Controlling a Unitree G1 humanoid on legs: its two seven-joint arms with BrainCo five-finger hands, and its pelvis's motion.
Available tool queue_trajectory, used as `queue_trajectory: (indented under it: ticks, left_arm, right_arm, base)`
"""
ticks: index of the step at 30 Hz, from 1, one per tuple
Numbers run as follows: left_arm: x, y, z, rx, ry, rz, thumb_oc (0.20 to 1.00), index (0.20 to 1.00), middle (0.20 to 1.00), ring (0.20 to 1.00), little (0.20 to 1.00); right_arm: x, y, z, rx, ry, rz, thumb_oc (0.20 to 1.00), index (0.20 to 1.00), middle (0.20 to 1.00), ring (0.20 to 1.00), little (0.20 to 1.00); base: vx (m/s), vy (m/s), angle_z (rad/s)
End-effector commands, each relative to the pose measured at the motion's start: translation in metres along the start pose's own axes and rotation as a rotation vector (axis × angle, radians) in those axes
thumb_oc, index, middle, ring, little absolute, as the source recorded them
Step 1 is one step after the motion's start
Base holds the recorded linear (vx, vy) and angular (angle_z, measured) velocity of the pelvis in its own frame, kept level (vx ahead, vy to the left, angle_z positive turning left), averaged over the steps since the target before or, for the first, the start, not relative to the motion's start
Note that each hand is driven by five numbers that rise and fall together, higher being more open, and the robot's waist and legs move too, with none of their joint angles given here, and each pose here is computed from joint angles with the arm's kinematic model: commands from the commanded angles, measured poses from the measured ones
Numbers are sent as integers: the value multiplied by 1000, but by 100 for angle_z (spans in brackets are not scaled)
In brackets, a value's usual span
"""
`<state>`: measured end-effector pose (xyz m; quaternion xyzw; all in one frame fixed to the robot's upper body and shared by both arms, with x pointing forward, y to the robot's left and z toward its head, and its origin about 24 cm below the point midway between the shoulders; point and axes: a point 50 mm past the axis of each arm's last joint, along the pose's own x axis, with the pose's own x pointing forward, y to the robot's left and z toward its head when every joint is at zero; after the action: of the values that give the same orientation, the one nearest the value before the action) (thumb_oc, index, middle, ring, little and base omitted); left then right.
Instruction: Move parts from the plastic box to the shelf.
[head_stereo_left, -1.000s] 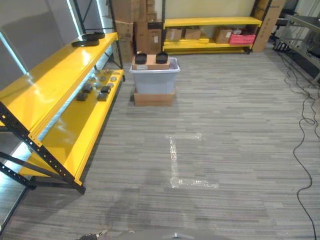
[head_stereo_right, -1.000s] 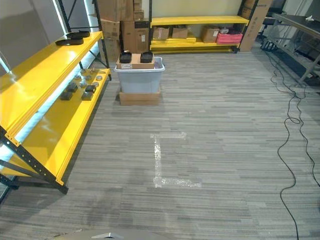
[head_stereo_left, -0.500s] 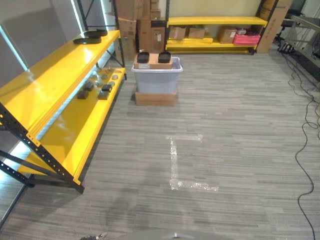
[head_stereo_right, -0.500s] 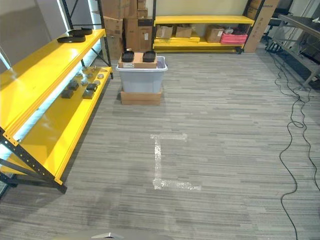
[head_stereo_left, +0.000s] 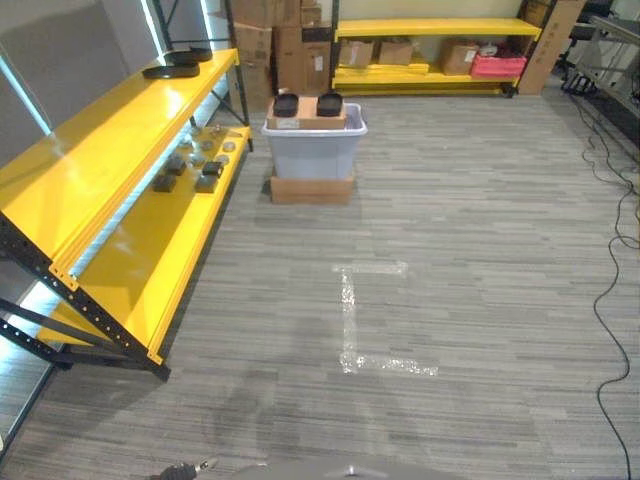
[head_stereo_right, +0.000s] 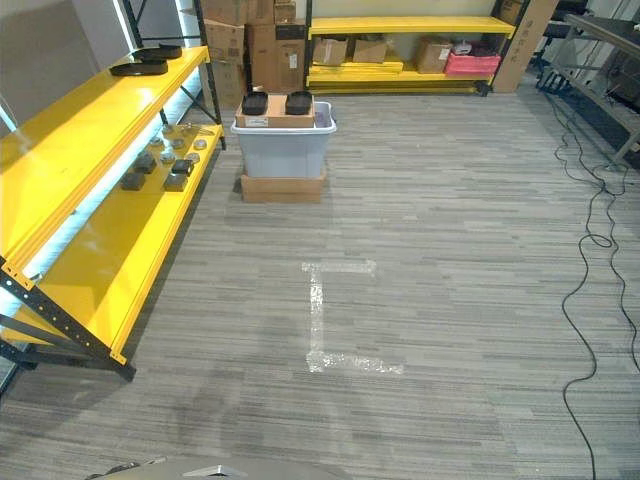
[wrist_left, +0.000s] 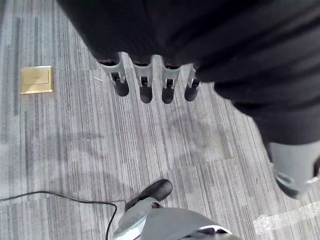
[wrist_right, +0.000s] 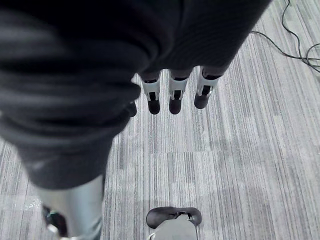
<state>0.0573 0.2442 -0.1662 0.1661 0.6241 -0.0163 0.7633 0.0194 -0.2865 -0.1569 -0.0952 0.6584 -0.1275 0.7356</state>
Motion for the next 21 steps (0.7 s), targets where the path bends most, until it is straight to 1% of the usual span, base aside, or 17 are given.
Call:
queue_trajectory:
  ticks: [1, 16, 21]
  left_arm:
    - [2, 2, 20, 47, -57, 12, 1000, 1000, 1000, 1000, 1000]
    - [2, -2, 21, 74, -57, -6, 1000, 1000, 1000, 1000, 1000]
    - [2, -5, 25, 70, -68, -20, 1000, 1000, 1000, 1000, 1000]
  right_arm:
    - [0, 0, 2, -60, 4, -13, 1000, 1000, 1000, 1000, 1000]
    - [0, 0, -3, -58, 26, -8, 1000, 1000, 1000, 1000, 1000]
    - [-1, 1, -10, -1, 55, 16, 1000, 1000, 1000, 1000, 1000]
  base:
    - [0, 0, 0]
    - [0, 0, 0]
    - [0, 0, 0]
